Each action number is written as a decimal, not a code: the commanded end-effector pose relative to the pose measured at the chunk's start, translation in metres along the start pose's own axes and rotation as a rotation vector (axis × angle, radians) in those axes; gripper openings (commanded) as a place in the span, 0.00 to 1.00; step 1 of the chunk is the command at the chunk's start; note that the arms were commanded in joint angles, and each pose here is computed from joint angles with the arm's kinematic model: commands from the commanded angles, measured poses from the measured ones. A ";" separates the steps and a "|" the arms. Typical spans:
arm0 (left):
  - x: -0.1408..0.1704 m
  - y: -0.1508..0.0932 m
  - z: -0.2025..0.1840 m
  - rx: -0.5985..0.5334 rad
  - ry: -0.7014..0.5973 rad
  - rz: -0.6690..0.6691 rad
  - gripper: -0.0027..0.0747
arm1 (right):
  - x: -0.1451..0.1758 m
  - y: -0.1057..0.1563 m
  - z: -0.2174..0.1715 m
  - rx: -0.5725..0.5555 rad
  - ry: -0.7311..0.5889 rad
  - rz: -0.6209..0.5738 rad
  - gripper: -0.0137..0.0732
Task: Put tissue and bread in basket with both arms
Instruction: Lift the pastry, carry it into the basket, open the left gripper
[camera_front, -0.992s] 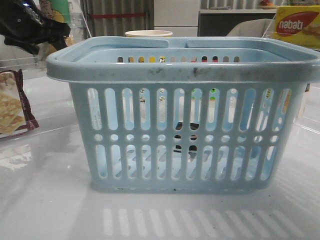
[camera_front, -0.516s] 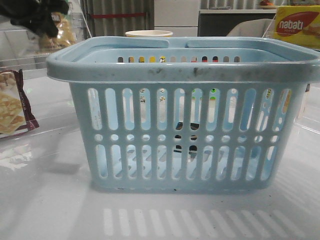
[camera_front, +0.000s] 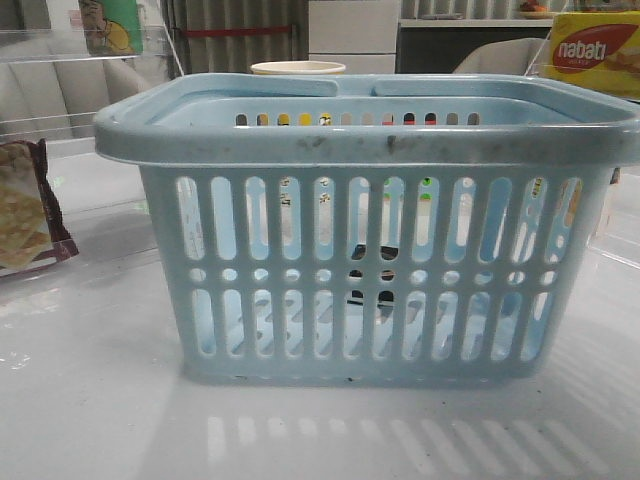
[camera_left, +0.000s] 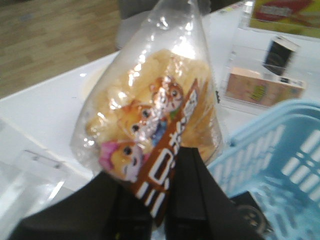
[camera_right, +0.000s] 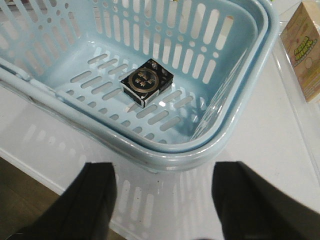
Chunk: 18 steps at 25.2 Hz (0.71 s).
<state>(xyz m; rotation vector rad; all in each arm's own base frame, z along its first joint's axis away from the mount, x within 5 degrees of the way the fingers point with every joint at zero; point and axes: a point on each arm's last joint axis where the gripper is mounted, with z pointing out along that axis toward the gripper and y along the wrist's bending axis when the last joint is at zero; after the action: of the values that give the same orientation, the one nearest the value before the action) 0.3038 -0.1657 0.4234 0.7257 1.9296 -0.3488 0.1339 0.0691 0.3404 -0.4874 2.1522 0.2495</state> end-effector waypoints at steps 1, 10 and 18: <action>-0.006 -0.032 -0.004 0.066 -0.084 0.026 0.15 | -0.013 -0.001 -0.008 0.004 -0.102 -0.011 0.75; 0.019 -0.051 0.040 0.117 0.008 0.003 0.74 | -0.013 -0.001 -0.008 0.004 -0.102 -0.011 0.75; 0.009 -0.056 -0.047 0.151 -0.060 0.007 0.76 | -0.013 -0.001 -0.008 0.004 -0.100 -0.011 0.75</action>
<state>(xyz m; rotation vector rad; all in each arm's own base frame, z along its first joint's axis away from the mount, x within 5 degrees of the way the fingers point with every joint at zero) 0.2590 -0.1980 0.3943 0.8924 1.9960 -0.4617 0.1339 0.0691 0.3404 -0.4874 2.1522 0.2495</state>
